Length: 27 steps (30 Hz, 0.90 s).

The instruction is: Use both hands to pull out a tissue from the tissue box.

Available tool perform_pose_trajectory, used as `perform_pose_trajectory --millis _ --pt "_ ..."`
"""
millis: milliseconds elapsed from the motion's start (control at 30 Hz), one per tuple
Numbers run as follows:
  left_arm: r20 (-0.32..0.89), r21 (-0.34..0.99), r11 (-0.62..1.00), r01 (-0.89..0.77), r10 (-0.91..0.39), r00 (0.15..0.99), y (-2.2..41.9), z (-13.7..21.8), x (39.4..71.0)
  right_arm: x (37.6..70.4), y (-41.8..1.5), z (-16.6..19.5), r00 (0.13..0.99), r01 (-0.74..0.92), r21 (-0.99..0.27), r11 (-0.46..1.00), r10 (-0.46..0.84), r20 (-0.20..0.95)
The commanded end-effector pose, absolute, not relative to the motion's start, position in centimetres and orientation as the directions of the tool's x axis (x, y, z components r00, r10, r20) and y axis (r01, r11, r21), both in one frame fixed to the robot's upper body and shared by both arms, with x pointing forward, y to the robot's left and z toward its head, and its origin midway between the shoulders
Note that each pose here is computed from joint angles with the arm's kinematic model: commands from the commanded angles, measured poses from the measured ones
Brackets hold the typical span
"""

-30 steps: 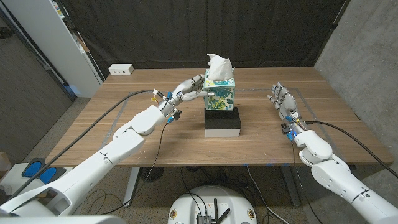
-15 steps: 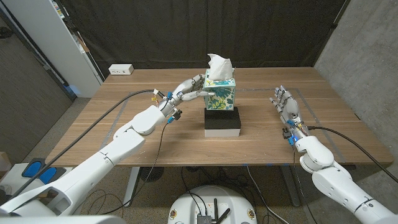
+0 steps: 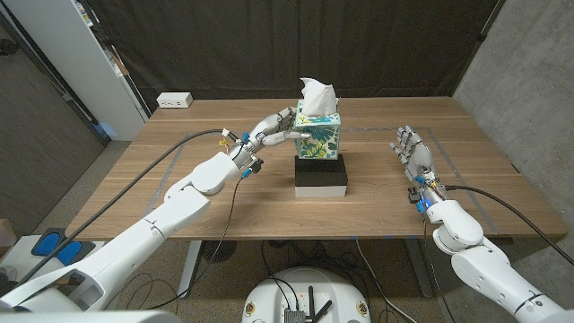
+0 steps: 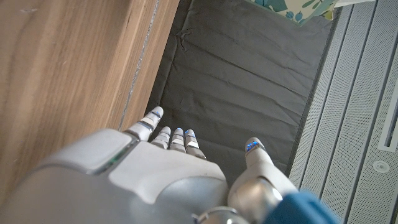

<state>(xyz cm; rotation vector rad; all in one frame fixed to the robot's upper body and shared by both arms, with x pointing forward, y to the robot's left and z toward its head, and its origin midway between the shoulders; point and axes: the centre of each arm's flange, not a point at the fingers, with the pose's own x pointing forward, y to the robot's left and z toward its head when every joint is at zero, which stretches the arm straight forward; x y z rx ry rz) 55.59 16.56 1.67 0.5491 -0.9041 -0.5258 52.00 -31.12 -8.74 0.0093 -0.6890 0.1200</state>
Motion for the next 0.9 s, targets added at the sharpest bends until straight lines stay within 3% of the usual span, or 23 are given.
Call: perform_pose_trajectory --millis 33,900 --pt "0.581 0.641 0.744 0.188 -0.631 0.514 16.4 1.5 55.4 51.3 -30.8 -8.8 0.762 -0.123 0.015 0.992 0.085 0.643" --pt "0.569 0.643 0.737 0.207 -0.641 0.515 16.1 0.9 55.4 47.2 -30.3 -4.8 0.718 -0.143 -0.054 0.988 0.141 0.682"
